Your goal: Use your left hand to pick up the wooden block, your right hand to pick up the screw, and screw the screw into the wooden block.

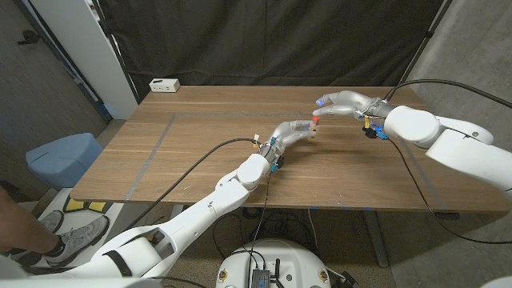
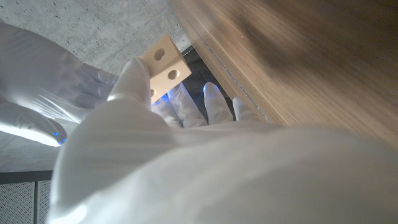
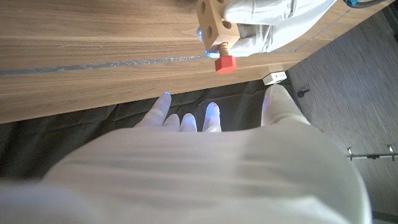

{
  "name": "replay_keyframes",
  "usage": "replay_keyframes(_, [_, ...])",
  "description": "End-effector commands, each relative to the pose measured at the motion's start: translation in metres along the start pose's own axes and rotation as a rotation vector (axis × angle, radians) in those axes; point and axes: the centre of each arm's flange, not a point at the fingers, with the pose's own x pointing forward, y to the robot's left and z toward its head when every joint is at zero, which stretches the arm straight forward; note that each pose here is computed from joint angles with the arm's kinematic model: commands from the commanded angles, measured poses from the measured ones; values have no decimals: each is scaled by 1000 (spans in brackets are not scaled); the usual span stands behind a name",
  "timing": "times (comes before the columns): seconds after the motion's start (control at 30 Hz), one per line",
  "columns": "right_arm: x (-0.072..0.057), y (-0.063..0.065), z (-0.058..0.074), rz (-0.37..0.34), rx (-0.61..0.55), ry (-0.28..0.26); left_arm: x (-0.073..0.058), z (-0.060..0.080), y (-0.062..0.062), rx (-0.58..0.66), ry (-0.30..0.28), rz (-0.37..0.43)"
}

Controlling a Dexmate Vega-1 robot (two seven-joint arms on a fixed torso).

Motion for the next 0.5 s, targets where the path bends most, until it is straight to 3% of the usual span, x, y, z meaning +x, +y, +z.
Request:
replay_keyframes(0.03, [-3,-10,9,46,-89,26,-3,1,-1,2,1,3])
replay_keyframes(0.5, [-1,-22,14,84,-192,37,-5,0,-2,3,4,-2])
